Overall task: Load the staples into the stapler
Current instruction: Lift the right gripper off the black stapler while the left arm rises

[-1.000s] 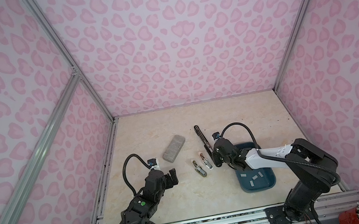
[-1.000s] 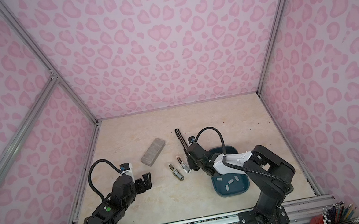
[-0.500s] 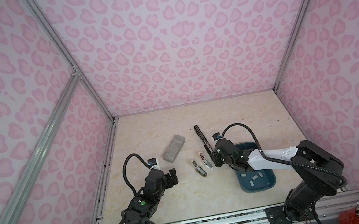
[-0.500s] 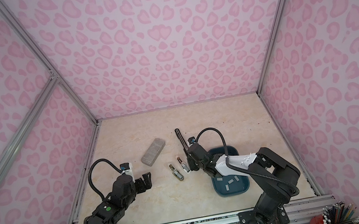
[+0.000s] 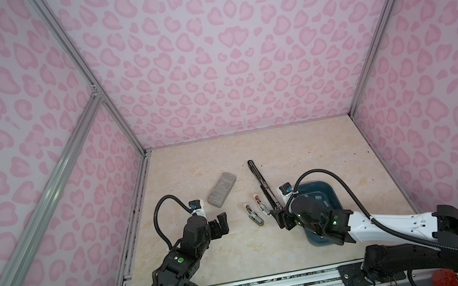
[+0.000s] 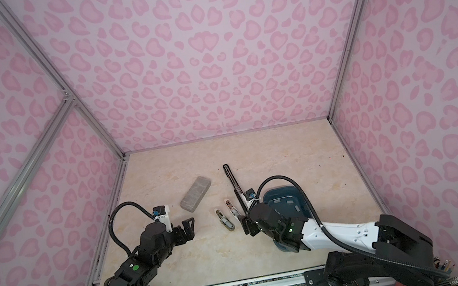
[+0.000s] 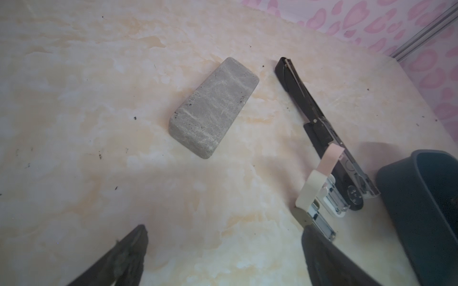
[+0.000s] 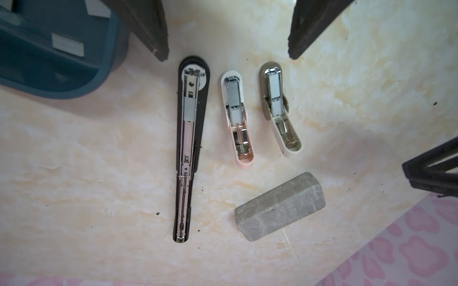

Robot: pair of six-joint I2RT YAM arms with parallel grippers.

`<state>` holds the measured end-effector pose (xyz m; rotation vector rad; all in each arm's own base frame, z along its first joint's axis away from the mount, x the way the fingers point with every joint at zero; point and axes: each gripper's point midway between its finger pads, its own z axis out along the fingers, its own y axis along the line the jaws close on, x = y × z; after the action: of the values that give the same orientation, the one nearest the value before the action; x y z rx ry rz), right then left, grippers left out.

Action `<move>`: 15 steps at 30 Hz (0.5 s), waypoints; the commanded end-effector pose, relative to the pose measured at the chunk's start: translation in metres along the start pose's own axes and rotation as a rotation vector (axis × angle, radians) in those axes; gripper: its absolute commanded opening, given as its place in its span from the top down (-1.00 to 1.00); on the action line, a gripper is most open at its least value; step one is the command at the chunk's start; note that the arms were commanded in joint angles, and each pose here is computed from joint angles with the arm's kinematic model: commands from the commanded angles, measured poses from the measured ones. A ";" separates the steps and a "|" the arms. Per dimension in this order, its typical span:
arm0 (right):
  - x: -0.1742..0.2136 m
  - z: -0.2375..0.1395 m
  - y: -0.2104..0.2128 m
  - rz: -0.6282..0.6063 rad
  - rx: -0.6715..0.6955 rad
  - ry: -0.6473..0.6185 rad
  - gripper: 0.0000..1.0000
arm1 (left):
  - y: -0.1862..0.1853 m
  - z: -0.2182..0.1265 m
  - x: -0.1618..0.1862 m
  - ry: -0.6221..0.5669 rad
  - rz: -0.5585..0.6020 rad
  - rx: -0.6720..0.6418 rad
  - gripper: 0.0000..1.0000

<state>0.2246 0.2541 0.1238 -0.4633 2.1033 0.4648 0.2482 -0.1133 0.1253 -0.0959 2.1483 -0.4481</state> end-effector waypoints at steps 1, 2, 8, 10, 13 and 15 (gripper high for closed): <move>0.003 -0.018 0.002 -0.038 -0.008 -0.053 -0.64 | -0.009 -0.011 -0.019 -0.050 -0.129 0.036 -0.96; 0.006 -0.024 0.007 -0.045 -0.030 -0.062 -0.67 | -0.013 -0.014 -0.025 -0.075 -0.156 0.057 -0.96; 0.020 -0.039 0.029 -0.094 -0.148 -0.100 -0.78 | -0.034 -0.026 -0.049 -0.098 -0.092 0.124 -0.96; 0.020 -0.037 0.037 -0.122 -0.177 -0.096 -0.76 | -0.042 -0.027 -0.043 -0.044 -0.043 0.159 -0.96; 0.015 -0.036 0.059 -0.181 -0.245 -0.125 -0.70 | -0.059 -0.041 -0.057 -0.047 -0.036 0.226 -0.96; 0.016 -0.040 0.078 -0.239 -0.319 -0.152 -0.70 | -0.064 -0.050 -0.070 -0.086 -0.024 0.242 -0.96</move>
<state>0.1602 0.2773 0.1241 -0.7415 1.9362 0.5968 0.2471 -0.1377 0.2120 -0.0663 2.0185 -0.6766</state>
